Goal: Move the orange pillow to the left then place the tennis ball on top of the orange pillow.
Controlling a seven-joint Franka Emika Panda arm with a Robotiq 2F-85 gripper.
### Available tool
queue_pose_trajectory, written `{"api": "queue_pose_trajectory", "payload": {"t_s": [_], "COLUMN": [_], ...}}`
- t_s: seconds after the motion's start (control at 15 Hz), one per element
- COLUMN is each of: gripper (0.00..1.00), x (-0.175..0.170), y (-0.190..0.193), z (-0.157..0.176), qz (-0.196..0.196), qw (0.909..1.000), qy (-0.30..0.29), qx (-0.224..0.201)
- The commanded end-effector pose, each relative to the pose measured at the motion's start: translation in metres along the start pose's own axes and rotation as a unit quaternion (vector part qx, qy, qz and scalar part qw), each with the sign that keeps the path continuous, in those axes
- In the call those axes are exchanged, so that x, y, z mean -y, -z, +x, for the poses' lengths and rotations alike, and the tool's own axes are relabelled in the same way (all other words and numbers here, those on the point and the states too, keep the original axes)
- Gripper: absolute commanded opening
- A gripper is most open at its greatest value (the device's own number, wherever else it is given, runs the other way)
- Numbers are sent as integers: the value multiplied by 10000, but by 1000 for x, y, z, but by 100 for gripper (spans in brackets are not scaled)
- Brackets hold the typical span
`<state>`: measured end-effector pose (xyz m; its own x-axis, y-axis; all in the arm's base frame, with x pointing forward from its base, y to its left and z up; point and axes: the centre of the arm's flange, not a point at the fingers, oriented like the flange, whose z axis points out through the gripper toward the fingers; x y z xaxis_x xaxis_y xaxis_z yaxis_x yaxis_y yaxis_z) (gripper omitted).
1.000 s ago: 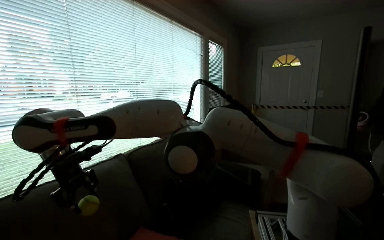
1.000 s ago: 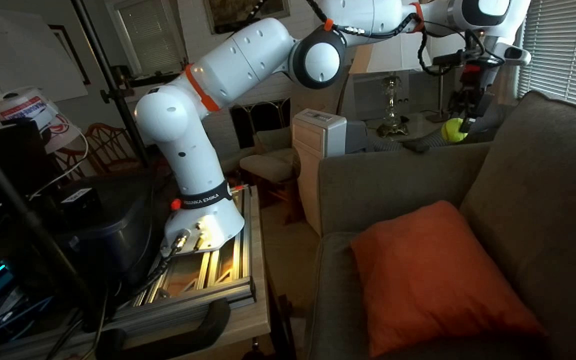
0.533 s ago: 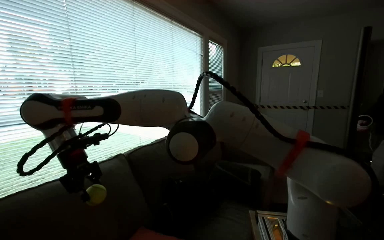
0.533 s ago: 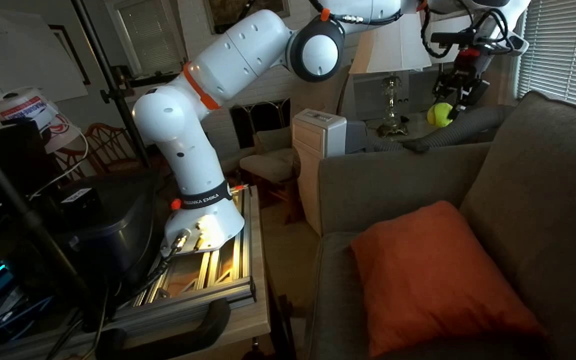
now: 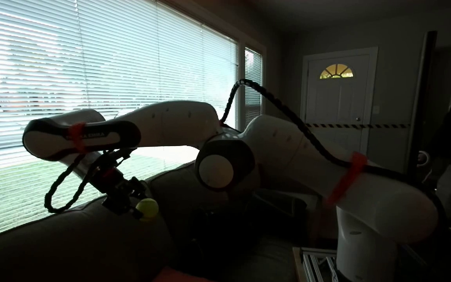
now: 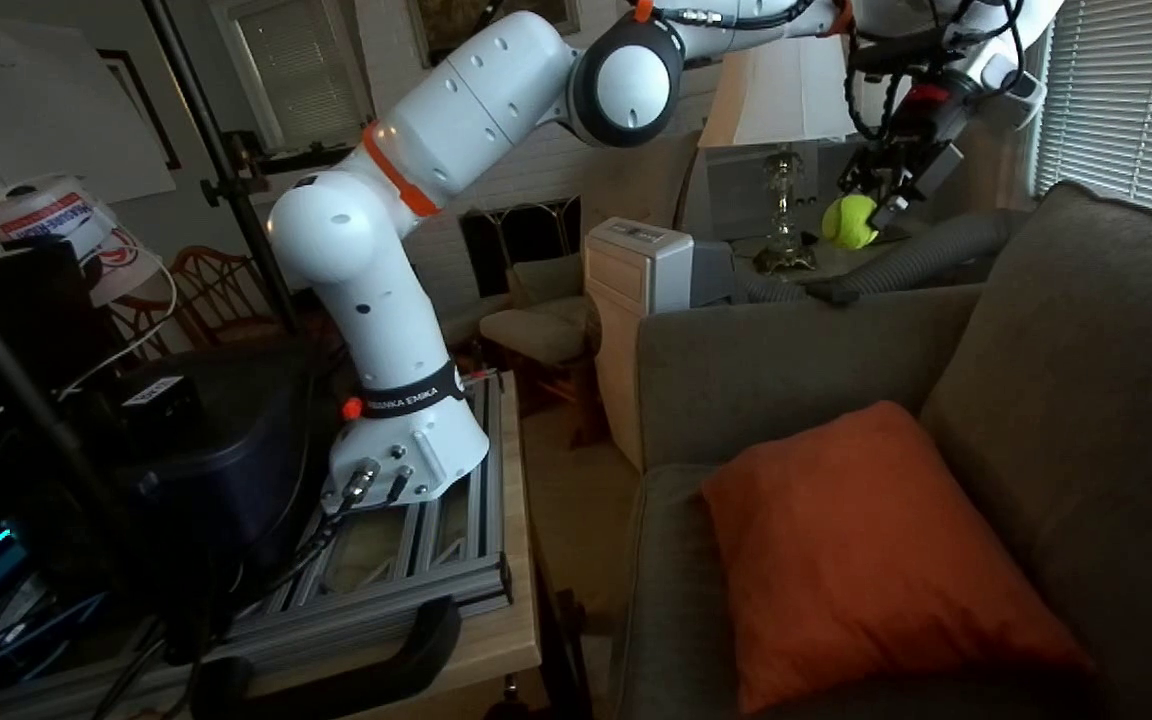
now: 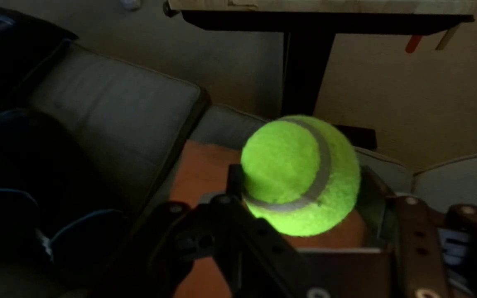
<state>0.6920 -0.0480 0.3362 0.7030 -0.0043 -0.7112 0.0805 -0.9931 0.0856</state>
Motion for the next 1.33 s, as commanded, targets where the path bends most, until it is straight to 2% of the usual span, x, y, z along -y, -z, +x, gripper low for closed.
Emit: {"api": "queue_pose_trajectory", "payload": {"t_s": [0.0, 0.13, 0.2, 0.27, 0.67, 0.73, 1.0, 1.27], "gripper": [42, 42, 42, 67, 67, 42, 42, 42], "x": [1, -4, -7, -15, -18, -7, 38, 71], "y": [-68, -80, -86, -32, -37, -46, -87, -122], "z": [-39, -35, -35, 10, 7, 3, -14, -25], "qz": [-398, -475, -447, -365, -362, -537, -499, -586], "qw": [9951, 9917, 9910, 9941, 9920, 9918, 9939, 9869], "qy": [-704, -886, -988, -790, -933, -915, -562, -353], "qx": [566, 796, 780, 642, 775, 716, 801, 1459]}}
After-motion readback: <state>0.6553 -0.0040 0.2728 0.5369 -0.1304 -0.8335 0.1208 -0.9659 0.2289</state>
